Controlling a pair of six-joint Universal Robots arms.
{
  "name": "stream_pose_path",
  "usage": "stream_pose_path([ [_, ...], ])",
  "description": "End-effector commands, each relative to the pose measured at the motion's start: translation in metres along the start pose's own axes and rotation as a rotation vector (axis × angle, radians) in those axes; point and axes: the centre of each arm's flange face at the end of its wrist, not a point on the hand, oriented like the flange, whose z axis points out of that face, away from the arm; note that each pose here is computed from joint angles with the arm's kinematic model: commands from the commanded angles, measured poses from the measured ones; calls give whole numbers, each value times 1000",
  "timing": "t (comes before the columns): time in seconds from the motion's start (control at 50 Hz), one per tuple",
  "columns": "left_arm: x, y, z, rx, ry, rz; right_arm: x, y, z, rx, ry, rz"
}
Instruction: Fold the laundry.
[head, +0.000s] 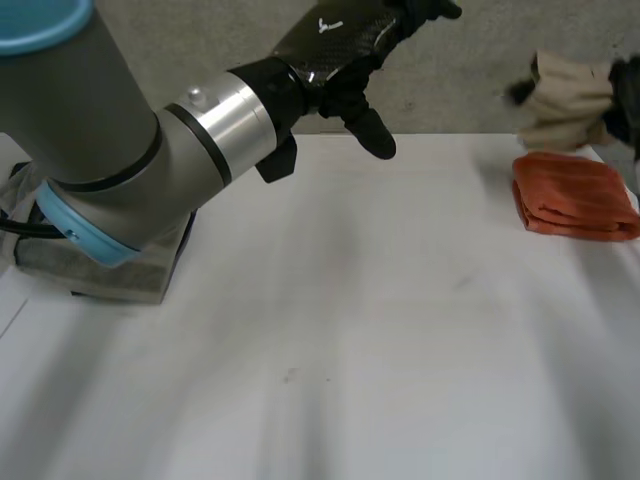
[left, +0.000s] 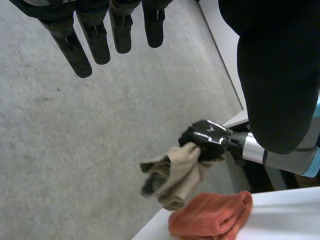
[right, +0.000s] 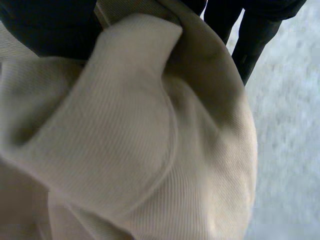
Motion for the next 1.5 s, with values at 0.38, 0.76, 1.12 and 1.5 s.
stream_pose_path([
  [0.38, 9, 27, 7, -50, 11, -25, 49, 69, -44, -162, -79, 119],
  [0.76, 23, 9, 6, -13, 26, -23, 145, -26, -86, -739, 208, -354],
  [1.12, -172, -19, -84, -174, -748, 266, -68, -185, -80, -150, -155, -145],
  [1.5, -342, 184, -178, -668, -963, 570, -143, -151, -176, -442, -464, -161],
])
